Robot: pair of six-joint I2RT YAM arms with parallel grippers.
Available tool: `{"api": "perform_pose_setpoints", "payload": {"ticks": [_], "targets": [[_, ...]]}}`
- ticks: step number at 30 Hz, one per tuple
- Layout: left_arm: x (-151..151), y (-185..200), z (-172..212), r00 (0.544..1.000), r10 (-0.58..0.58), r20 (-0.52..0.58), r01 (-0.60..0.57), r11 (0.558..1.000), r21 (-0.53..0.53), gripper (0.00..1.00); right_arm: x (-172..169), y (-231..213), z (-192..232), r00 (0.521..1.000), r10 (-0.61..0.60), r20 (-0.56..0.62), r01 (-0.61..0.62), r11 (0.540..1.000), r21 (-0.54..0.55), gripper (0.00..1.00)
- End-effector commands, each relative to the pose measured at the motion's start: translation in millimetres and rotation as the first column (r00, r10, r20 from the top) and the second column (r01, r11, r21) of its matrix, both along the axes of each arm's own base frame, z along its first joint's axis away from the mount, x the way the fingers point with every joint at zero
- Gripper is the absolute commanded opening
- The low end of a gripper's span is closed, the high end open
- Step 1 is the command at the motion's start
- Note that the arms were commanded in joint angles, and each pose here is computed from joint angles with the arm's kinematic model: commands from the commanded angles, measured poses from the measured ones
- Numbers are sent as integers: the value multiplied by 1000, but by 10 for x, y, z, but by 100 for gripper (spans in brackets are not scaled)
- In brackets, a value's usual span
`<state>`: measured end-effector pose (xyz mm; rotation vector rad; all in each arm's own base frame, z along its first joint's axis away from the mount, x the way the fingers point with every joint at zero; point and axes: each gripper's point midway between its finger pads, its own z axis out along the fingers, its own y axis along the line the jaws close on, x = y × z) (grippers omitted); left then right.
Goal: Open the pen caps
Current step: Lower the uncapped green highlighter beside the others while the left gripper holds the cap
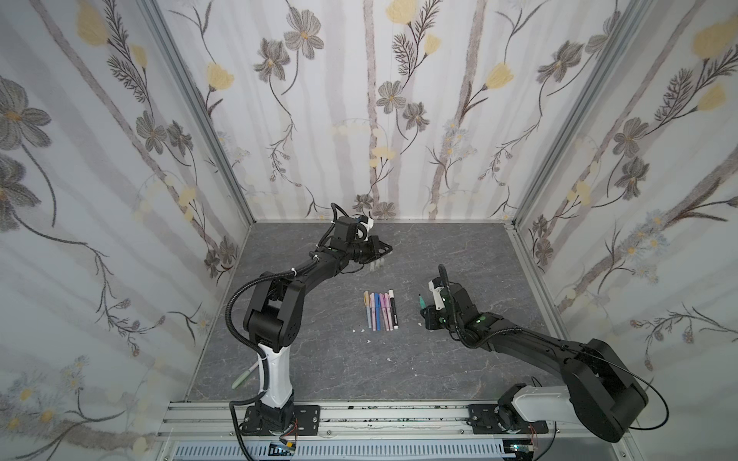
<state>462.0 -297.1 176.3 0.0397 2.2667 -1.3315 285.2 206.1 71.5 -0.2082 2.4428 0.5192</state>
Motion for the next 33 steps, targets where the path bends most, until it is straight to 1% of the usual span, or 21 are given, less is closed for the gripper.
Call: {"api": "perform_pose_setpoints", "payload": {"ticks": [1,5,8,9,12,16,17,19,25,33], "targets": [[19,246,-71,999,36,2,-36,999,36,0,74,-147,-100,997,-75,-19,73,993,-93,0],[8,505,-188,997,75,-15,-74,996,55,0,172,-233,-157,993,-118,-24,112,977,-180,0],[-34,657,-319,995,97,-32,-94,993,75,0,231,-323,-214,989,-144,-22,134,957,-256,0],[-43,691,-358,994,102,-36,-99,992,82,0,306,-302,-158,989,-148,-8,141,954,-266,0],[-43,812,-466,992,120,-50,-115,989,95,0,359,-315,-203,988,-154,-16,142,942,-305,0],[-16,927,-556,989,136,-63,-130,987,95,0,413,-312,-211,987,-162,-15,148,933,-328,1],[-7,941,-572,988,138,-65,-132,987,93,0,409,-329,-291,986,-166,-29,146,926,-349,1],[31,965,-602,988,139,-68,-133,987,93,0,417,-355,-319,984,-175,-30,152,918,-367,3],[162,995,-804,985,150,-87,-136,980,144,0,425,-366,-362,981,-187,-44,156,909,-386,7],[160,986,-918,983,148,-104,-132,980,145,0,429,-387,-401,980,-194,-49,158,899,-408,10]]}}
